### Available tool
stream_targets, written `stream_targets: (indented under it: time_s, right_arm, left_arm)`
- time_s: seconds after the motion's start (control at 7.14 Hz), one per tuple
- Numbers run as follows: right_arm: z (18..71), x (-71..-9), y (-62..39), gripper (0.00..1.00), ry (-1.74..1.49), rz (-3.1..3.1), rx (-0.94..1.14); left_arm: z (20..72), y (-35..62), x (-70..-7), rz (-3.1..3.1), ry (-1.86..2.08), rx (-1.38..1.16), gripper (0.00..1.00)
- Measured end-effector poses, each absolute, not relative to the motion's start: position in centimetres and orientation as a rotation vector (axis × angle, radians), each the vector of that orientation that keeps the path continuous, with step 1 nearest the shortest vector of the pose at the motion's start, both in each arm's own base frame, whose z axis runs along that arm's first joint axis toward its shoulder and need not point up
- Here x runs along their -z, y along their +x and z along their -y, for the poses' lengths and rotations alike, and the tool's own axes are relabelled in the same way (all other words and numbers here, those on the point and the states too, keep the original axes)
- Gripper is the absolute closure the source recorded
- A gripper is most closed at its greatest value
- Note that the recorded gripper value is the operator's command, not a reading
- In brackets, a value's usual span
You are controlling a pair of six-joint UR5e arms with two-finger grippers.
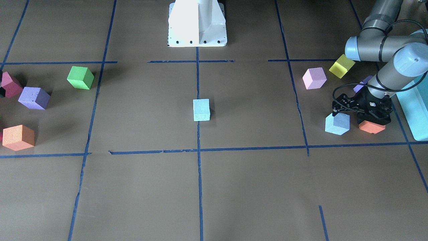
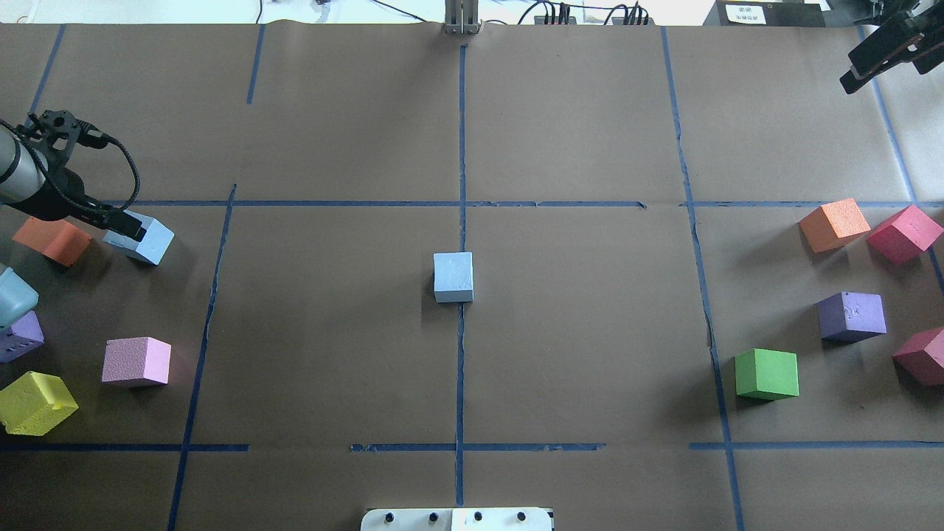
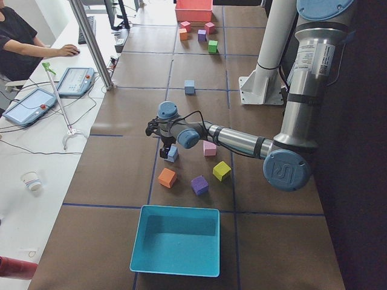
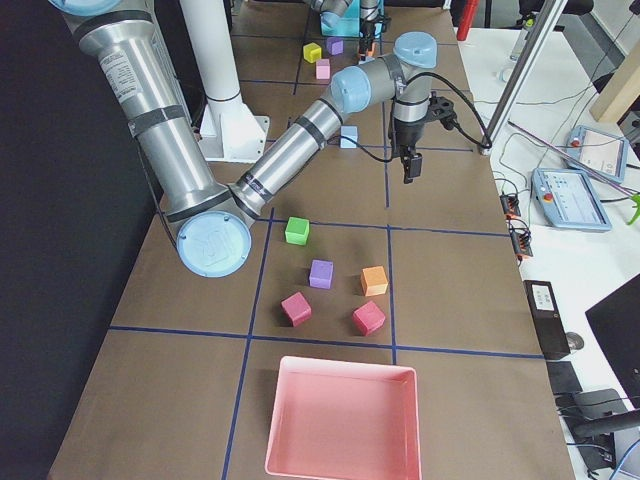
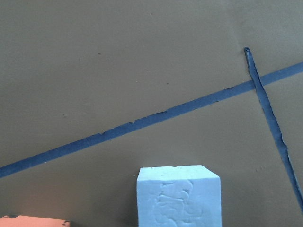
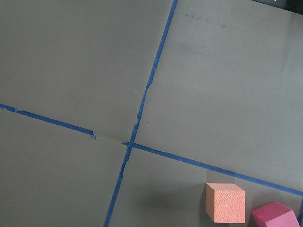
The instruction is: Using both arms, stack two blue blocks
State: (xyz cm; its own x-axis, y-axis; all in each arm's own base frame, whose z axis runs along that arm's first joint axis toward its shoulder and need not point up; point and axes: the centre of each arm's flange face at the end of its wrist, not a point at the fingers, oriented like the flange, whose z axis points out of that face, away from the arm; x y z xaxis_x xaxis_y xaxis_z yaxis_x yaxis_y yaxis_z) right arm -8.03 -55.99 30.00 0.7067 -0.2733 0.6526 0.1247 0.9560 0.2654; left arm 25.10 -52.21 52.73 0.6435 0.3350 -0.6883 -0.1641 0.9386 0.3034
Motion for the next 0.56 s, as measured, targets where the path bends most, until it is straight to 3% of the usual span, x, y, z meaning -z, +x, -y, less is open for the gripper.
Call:
stream_targets:
  time_s: [0.56]
  right_arm:
    - [55.8, -30.9, -7.8, 0.0, 0.2, 0.753, 0.22]
  left_arm:
    - [52.6, 27.3, -54.4, -0.813, 0.178, -0.299, 0.0]
